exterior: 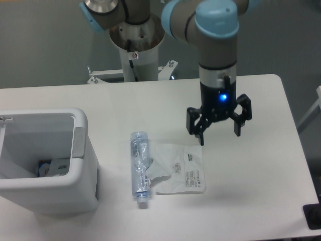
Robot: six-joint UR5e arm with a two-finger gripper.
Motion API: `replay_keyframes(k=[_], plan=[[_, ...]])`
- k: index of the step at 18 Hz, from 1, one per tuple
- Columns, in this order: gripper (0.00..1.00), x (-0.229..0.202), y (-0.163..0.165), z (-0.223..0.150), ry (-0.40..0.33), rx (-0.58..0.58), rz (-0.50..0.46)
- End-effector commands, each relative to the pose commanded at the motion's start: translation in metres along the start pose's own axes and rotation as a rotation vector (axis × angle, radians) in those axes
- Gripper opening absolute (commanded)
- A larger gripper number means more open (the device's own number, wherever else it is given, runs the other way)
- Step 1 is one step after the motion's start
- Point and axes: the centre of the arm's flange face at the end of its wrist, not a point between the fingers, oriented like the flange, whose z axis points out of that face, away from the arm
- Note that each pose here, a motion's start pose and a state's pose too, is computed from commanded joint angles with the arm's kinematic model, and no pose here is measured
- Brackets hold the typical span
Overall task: Place the trash in the trash can
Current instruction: 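Move the gripper over the white plastic wrapper beside the bottle, then lower the gripper onto the white wrapper and close on its edge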
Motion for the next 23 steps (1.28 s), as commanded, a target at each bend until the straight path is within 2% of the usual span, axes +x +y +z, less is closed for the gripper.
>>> replay_keyframes(k=[5, 6, 9, 12, 14, 16, 17, 20, 22, 23], plan=[[1.00, 0.018, 0.007, 0.047, 0.015, -0.067, 0.060], [1.00, 0.020, 0.006, 0.053, 0.010, -0.051, 0.066], [1.00, 0.035, 0.011, 0.076, -0.065, -0.034, 0.097], [1.00, 0.046, 0.013, 0.097, -0.104, -0.072, 0.122], [1.00, 0.060, 0.014, 0.097, -0.100, -0.076, 0.166], [1.00, 0.070, 0.020, 0.100, -0.086, -0.093, 0.310], [1.00, 0.075, 0.023, 0.101, -0.071, -0.099, 0.417], [1.00, 0.085, 0.031, 0.106, -0.049, -0.121, 0.597], [1.00, 0.087, 0.057, 0.117, -0.008, -0.172, 0.834], [1.00, 0.086, 0.063, 0.119, 0.012, -0.178, 0.912]])
